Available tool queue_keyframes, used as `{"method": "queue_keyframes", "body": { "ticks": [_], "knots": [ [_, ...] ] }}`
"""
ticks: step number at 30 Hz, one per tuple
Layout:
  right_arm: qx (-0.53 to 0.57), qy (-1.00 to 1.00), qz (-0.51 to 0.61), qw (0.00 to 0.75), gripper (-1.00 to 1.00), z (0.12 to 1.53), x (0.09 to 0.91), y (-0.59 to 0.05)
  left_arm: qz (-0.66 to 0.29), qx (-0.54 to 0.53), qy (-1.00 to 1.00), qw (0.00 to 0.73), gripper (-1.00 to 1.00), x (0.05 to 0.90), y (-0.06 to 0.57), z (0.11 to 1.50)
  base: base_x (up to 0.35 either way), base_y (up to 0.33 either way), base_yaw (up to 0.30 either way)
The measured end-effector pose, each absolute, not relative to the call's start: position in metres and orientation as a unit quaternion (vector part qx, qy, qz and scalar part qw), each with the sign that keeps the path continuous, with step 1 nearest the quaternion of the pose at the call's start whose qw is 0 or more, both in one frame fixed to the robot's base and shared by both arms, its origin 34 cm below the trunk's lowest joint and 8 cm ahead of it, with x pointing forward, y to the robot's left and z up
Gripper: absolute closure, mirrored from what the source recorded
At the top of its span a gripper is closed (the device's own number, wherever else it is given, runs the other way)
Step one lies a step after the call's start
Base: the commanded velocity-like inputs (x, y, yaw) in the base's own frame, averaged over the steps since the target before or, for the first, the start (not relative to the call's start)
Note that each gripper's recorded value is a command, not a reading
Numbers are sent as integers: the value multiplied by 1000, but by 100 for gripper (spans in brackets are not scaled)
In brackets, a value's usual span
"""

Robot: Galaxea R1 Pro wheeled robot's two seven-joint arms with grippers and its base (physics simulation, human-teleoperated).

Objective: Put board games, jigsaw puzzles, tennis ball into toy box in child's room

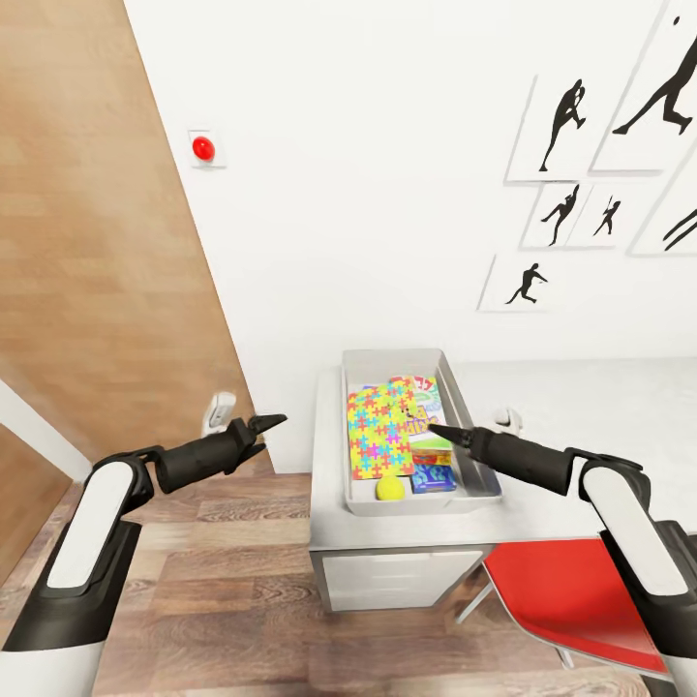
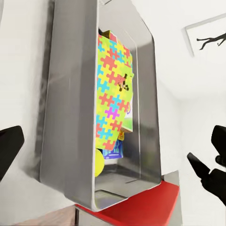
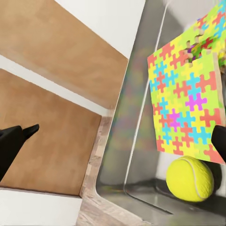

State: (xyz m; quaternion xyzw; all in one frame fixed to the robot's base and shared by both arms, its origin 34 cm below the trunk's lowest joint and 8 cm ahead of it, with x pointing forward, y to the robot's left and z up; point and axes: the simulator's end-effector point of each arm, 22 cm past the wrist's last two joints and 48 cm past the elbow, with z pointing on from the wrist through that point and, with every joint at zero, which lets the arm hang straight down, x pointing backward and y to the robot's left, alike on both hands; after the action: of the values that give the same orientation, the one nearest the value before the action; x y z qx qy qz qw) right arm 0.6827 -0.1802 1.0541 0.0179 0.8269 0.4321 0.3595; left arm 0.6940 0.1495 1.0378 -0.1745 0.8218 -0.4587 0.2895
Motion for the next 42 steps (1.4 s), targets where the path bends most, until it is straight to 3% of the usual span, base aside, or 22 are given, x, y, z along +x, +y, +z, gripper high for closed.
{"method": "queue_keyframes", "body": {
  "ticks": [17,32,42],
  "knots": [
    [-40,765,533,361,-100,1100,656,-164,-444,-186,832,274,-100,678,154,1014,0,0,0],
    [-44,761,532,369,-100,1107,655,-182,-438,-195,836,267,-100,671,159,1003,-2,6,0],
    [-47,764,526,371,-100,1109,655,-190,-434,-197,838,267,-100,670,163,1001,-54,164,-76]
  ]
}}
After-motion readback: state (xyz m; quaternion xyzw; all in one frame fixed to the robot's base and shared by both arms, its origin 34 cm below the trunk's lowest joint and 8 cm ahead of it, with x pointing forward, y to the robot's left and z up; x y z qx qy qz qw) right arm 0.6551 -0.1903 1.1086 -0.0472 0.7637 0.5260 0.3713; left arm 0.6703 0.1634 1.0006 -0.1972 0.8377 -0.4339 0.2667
